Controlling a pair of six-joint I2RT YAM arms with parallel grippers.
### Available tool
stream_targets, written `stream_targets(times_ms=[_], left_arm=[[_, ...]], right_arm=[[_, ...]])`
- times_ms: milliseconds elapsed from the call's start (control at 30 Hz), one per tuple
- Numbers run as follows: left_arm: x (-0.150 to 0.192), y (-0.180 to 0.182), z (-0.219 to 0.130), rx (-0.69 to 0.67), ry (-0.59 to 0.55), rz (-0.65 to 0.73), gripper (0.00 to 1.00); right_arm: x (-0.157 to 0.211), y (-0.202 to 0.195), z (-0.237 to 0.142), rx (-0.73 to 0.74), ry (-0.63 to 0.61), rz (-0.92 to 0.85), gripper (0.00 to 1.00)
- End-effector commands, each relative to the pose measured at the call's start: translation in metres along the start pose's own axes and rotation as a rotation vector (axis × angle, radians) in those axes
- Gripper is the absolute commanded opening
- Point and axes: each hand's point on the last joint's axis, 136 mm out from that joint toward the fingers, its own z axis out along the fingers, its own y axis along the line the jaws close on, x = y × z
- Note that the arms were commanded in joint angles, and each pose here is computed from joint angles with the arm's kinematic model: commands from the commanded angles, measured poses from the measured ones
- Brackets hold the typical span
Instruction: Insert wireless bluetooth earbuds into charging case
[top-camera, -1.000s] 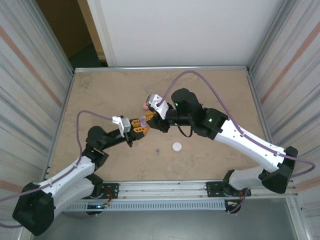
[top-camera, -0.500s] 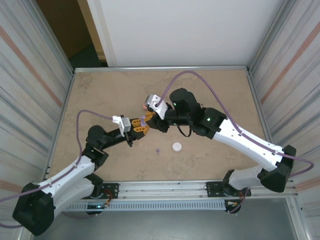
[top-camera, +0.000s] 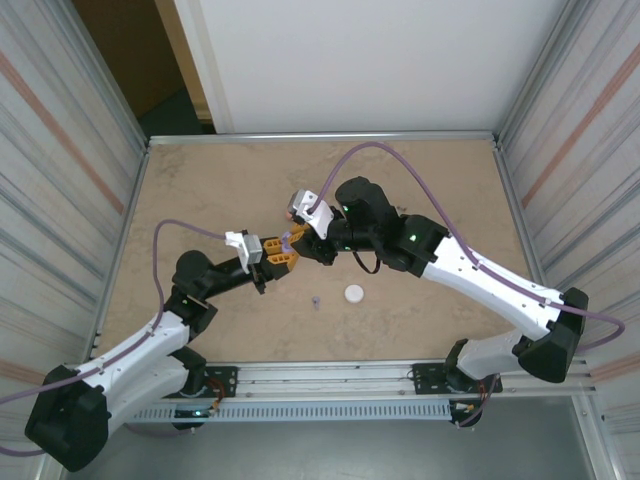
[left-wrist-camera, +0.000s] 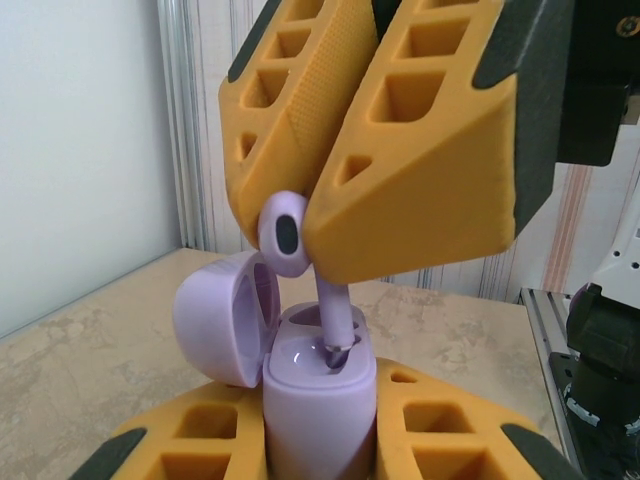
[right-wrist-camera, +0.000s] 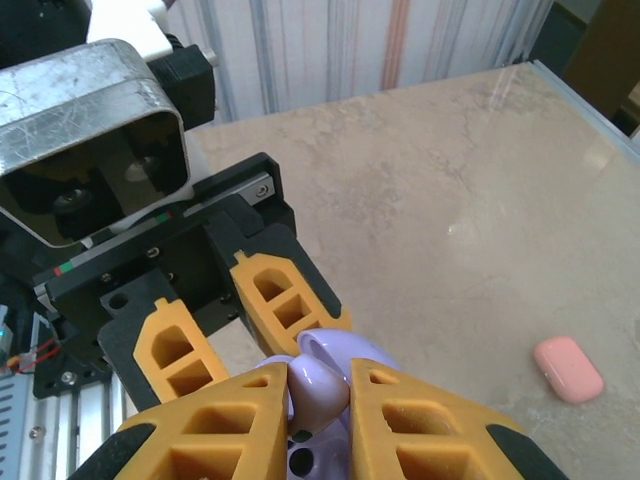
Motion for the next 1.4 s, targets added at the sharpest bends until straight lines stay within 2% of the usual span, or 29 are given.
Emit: stream_targets(times_ms=[0,433,833,1367], left_arm=[[-0.018,-0.005,0.002,0.027,-0.037,0.024,0.00],[-0.019,-0.005,0.003,0.026,-0.037,0.026,0.00],[-0.018,-0.004,0.003,0.024,-0.033,0.023,0.00],[-0.014,0.000,0.002,-0.002,-0.026,0.019,0.00]], right_arm=[[-0.007,0.002,-0.001,0.001,-0.002,-0.031,0.19],[-0.001,0.004,0.003,-0.012,0.021,-0.026,0.22],[-0.016,0.001,-0.010,0.019,-0.028,-0.013,0.32],[-0.026,-0.018,-0.034,0.135,-0.121,0.047,0.67]])
